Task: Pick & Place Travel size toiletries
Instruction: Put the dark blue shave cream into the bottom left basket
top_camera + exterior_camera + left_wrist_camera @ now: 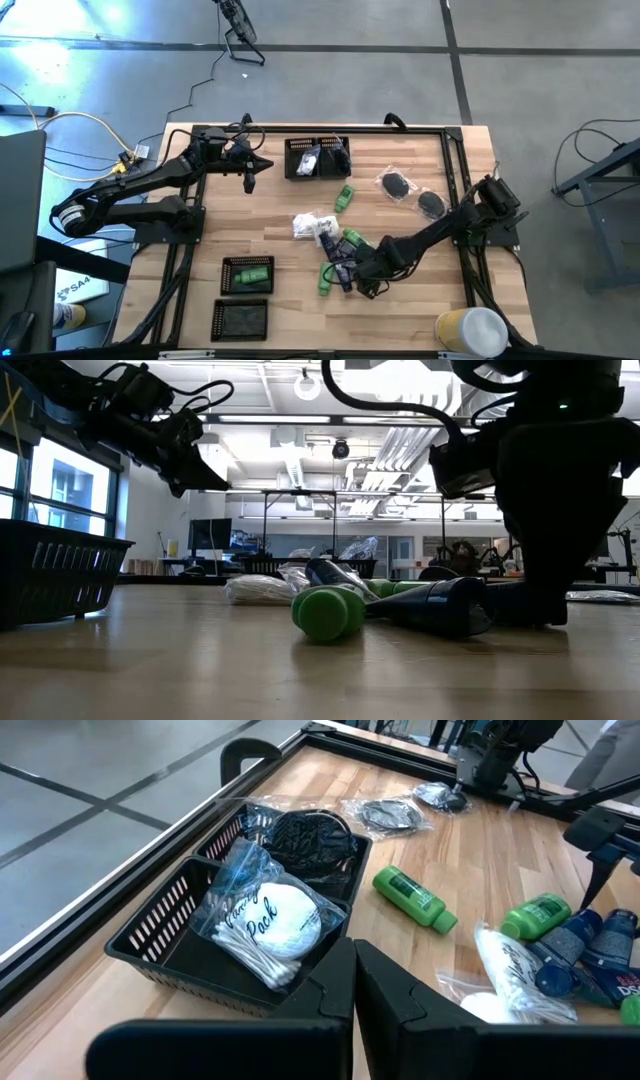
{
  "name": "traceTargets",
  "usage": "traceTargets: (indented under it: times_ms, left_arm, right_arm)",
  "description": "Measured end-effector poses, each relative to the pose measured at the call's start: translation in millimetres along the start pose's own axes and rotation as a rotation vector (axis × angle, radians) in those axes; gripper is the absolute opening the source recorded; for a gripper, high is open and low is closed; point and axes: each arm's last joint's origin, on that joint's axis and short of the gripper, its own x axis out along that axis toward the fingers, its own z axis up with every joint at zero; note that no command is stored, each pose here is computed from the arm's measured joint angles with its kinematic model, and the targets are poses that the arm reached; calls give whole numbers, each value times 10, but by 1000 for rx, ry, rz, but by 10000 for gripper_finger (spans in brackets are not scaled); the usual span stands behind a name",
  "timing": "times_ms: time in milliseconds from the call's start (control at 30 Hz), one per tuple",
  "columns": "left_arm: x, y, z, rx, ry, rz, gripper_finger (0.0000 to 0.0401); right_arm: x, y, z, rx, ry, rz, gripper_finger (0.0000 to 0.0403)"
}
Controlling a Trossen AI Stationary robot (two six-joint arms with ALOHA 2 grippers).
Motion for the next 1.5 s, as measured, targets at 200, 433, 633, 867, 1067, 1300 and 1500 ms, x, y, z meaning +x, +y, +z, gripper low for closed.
traceTargets:
  times_ms: [200,433,633,867,1067,1300,1500]
  left_arm:
    - [0,0,0,0,0,0,0]
    - [0,-1,2,0,-1,-1,0]
    - [-1,0,2,0,0,-1,0]
    - [0,0,1,0,1,-1,0]
    - [-1,-1,1,0,1,-1,0]
    - [0,0,1,0,1,-1,0]
    - [-1,-1,1,0,1,-1,0]
  right_arm:
    - [0,9,5,-46,-3,10,254]
    - [9,12,4,-67,1,12,254]
    - [79,35,2,-67,27,25,254]
    - [88,34,3,-72,18,18,246]
    - [97,26,-1,-74,24,13,199]
    - [101,25,-1,-69,32,18,142]
    - [103,33,1,-72,35,28,137]
